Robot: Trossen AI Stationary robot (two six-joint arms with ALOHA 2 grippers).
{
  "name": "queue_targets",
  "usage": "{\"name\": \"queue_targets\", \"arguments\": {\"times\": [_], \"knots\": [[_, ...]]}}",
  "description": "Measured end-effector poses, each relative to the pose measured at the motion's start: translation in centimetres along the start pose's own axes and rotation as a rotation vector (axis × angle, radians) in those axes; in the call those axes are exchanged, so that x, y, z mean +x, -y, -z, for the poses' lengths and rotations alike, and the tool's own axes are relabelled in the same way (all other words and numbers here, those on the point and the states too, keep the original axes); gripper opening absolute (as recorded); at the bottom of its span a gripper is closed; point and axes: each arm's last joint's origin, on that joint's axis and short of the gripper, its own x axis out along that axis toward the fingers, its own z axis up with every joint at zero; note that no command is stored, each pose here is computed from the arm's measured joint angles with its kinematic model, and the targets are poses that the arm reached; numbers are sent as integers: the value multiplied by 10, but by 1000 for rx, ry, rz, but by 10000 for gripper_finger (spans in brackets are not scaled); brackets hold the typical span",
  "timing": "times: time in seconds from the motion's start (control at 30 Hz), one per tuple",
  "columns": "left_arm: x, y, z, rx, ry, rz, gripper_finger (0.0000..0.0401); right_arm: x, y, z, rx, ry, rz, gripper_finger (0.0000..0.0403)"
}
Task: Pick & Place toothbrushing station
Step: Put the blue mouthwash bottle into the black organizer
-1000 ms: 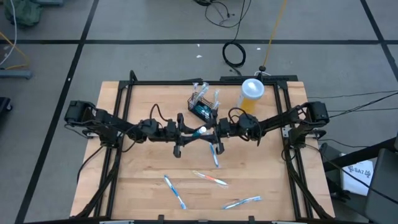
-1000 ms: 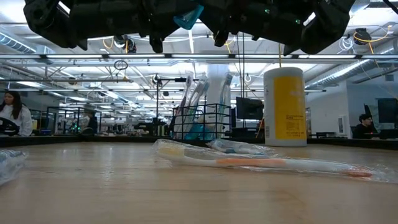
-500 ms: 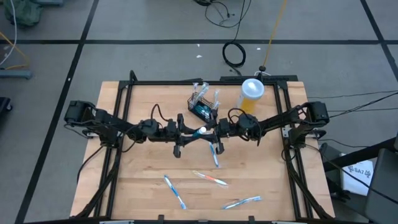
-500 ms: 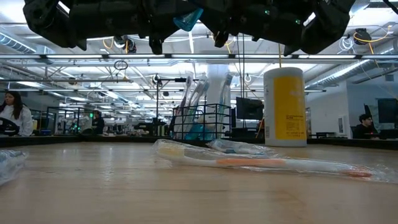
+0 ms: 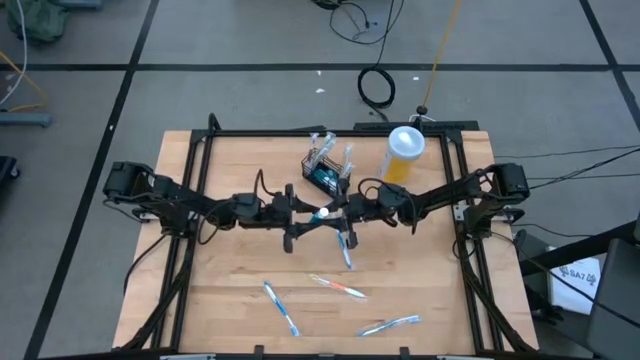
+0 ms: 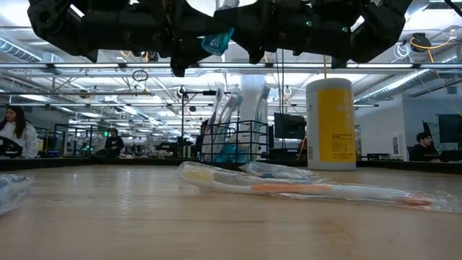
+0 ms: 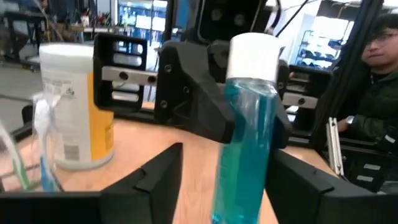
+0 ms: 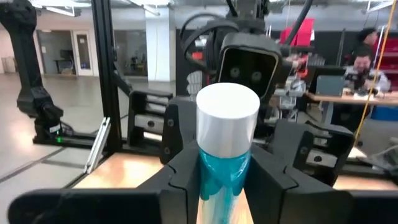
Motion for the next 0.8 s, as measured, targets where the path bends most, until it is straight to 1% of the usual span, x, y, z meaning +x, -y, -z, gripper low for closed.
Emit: {"name": "queue_targets", "arguments": {"times": [0.17, 0.27, 0.33, 0.4, 0.5, 0.57, 0.63, 0.7, 0.8], "knots": [[-4, 0, 2, -18, -75, -11, 237, -5, -1, 2, 29, -152, 2, 88], [-9, -1, -1, -16, -138, -44, 240, -10, -2, 3, 48, -254, 1, 88], [-11, -1, -7, -29, -161, -62, 241, -14, -5, 6, 61, -321, -6, 88], [-13, 0, -13, -31, -214, -79, 241, -16, -8, 8, 66, -353, -15, 88], [-6, 2, -34, 7, -280, -121, 241, -17, -8, 10, 73, -384, -19, 89], [-1, 4, -50, 53, -337, -153, 241, -17, -8, 15, 78, -418, -13, 89], [7, 7, -63, 99, -401, -160, 241, -17, -8, 20, 84, -452, -13, 89], [16, 9, -72, 121, -448, -161, 241, -18, -9, 23, 88, -471, -15, 89], [29, 12, -79, 119, -491, -143, 241, -18, -10, 22, 84, -467, -19, 89]]}}
